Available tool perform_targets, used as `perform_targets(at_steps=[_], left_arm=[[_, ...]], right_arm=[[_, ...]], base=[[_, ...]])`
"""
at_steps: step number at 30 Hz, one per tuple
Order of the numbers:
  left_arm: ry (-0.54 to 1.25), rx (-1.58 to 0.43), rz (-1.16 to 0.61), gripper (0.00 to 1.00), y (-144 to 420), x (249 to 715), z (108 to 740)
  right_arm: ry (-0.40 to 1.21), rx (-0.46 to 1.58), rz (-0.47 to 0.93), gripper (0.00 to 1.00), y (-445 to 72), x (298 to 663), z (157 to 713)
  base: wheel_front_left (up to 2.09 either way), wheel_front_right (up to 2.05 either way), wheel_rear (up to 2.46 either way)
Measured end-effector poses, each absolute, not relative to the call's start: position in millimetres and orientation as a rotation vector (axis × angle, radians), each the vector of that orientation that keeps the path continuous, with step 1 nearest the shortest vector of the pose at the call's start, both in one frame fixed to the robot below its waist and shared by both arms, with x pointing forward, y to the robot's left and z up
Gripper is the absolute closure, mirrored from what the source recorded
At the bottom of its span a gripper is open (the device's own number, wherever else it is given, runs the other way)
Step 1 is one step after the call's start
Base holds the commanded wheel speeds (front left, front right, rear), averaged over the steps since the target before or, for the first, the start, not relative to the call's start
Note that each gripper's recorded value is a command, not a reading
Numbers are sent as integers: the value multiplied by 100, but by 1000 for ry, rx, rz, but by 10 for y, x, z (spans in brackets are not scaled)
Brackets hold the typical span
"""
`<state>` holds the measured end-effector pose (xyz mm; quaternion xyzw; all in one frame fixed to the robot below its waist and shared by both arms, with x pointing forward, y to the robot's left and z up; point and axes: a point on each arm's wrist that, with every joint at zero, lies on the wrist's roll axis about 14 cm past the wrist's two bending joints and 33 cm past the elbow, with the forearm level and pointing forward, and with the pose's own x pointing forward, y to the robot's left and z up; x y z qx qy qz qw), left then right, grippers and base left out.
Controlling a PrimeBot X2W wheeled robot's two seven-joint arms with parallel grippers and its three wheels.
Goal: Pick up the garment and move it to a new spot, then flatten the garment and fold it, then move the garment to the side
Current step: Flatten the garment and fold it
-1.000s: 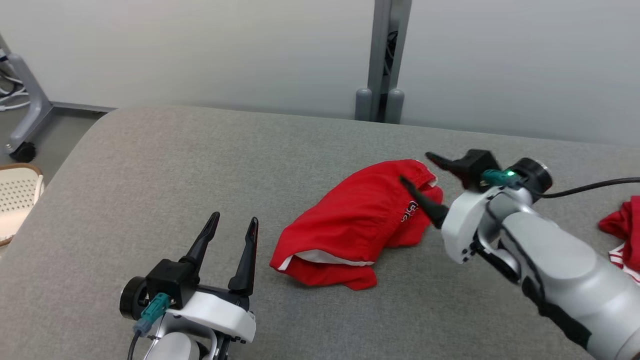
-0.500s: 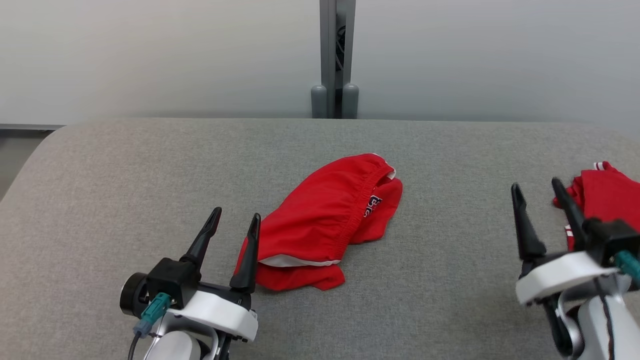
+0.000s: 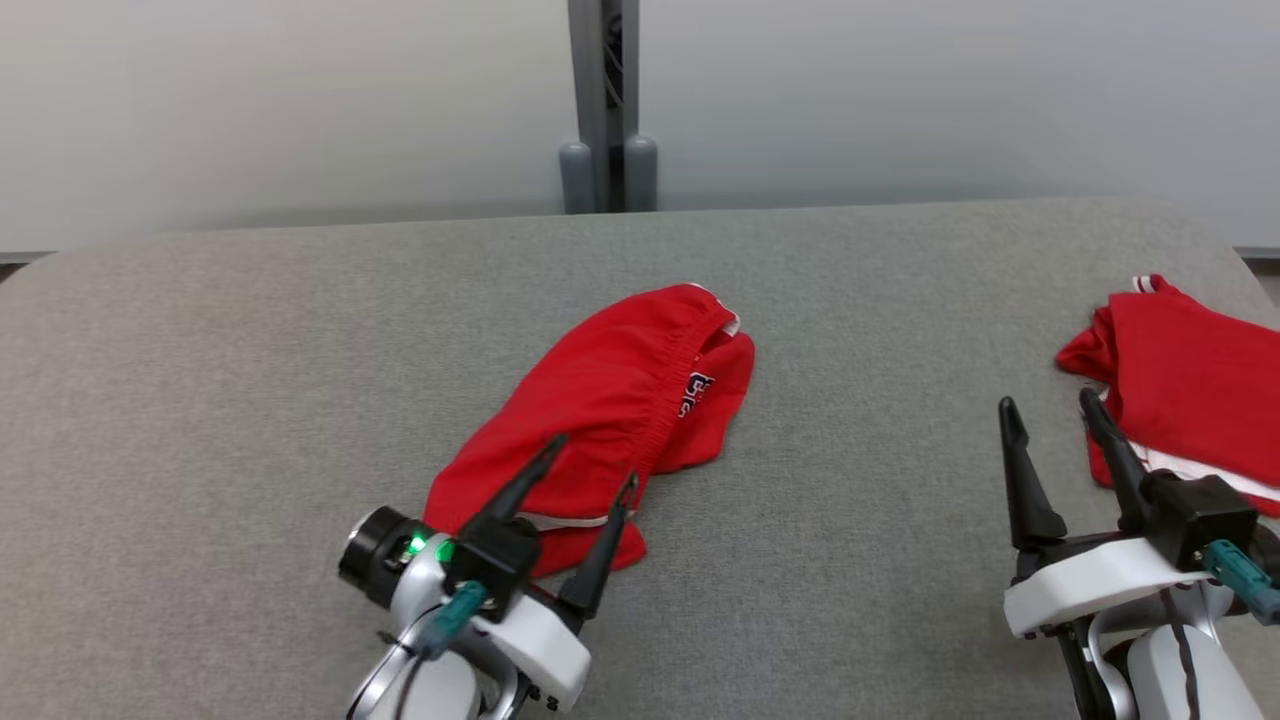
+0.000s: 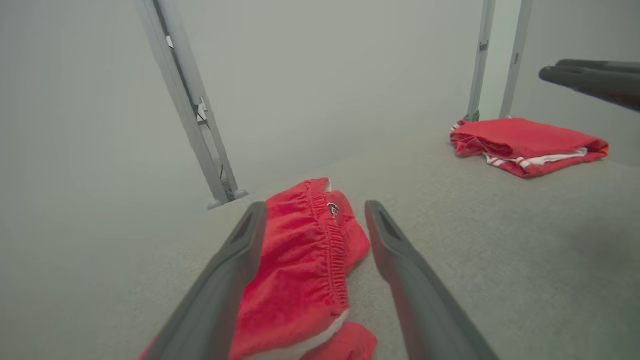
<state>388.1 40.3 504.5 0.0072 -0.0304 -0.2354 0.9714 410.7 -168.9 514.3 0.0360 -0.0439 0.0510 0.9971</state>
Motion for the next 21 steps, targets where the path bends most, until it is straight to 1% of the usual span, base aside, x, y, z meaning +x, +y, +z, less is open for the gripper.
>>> perform_targets(at_steps=[4, 8, 12, 17, 21], left_arm=[[30, 114, -597, 0, 104, 3896, 4712], [90, 203, -645, 0, -40, 4033, 4477], [188, 261, -630, 0, -43, 4152, 4172], [233, 338, -601, 0, -78, 4357, 3982], [261, 366, -575, 0, -46, 4421, 3890]], right_arm=[[-58, 75, 89, 0, -1725, 4092, 5040], [-43, 82, 53, 0, -1840, 4102, 4985], [-18, 85, 14, 0, -1974, 4077, 4895], [2, 104, -34, 0, -2133, 4036, 4826], [12, 108, -52, 0, -2187, 4005, 4790]], base=[[0, 0, 0], [0, 0, 0], [0, 0, 0], [0, 0, 0], [0, 0, 0]])
